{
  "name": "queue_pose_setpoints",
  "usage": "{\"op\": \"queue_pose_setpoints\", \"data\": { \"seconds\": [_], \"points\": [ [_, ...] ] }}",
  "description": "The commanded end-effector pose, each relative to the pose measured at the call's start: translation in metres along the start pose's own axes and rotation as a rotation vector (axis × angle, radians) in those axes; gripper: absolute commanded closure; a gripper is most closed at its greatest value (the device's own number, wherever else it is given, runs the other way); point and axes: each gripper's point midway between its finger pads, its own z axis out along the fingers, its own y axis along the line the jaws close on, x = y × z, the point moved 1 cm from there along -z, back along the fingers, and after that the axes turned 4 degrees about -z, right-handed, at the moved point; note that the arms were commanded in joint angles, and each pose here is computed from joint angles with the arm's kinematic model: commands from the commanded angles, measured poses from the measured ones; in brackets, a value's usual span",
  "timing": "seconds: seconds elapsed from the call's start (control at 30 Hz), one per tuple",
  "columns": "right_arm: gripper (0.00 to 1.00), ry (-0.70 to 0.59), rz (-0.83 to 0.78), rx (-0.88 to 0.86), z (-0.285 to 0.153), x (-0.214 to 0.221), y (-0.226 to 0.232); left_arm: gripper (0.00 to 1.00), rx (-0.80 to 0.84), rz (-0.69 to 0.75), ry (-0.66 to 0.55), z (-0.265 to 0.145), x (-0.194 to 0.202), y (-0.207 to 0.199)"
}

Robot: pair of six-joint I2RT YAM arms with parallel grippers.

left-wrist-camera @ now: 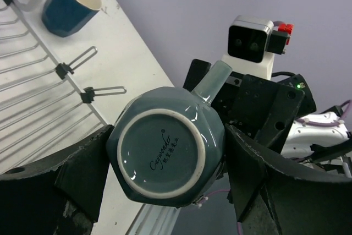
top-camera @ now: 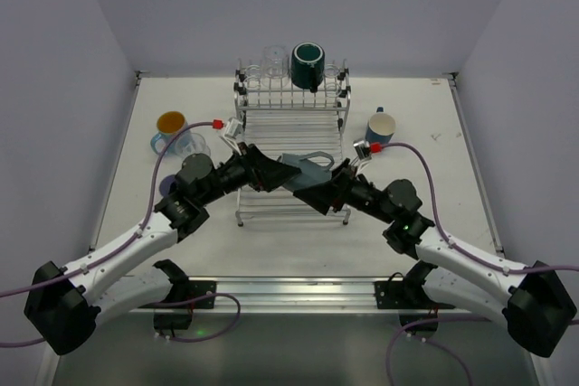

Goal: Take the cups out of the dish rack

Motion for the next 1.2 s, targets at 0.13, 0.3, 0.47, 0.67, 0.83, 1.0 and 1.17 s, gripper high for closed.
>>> {"op": "queue_pose_setpoints", "data": {
  "seconds": [0.13, 0.3, 0.47, 0.67, 0.83, 1.0, 1.17],
  "points": [
    [0.69, -0.226, -0.042, -0.127, 0.014, -0.044, 0.035, 0.71, 0.243, -0.010, -0.073, -0.006, -0.011, -0.060],
    [1.00, -0.238, -0.031, -0.066, 0.003, -0.039, 0.024, 0.13, 0.073, 0.135, -0.089, -0.007, -0.025, -0.045],
    [1.00, -0.220, -0.096, 0.069, -0.013, -0.045, 0.016, 0.00, -0.155, 0.311, -0.113, -0.029, -0.041, -0.020],
    [1.00, -0.179, -0.211, 0.280, -0.030, -0.068, 0.008, 0.00, -0.403, 0.461, -0.141, -0.072, -0.055, 0.009],
    [1.00, -0.194, -0.328, 0.710, -0.075, -0.130, -0.034, 0.00, -0.478, 0.538, -0.061, -0.094, -0.036, 0.034],
    [1.00, -0.219, -0.391, 1.066, -0.126, -0.202, -0.070, 0.00, -0.505, 0.557, 0.027, -0.100, -0.009, 0.063],
    [1.00, -0.120, -0.352, 1.367, -0.153, -0.246, -0.151, 0.00, -0.441, 0.594, 0.033, -0.101, -0.011, 0.048]
  ]
}}
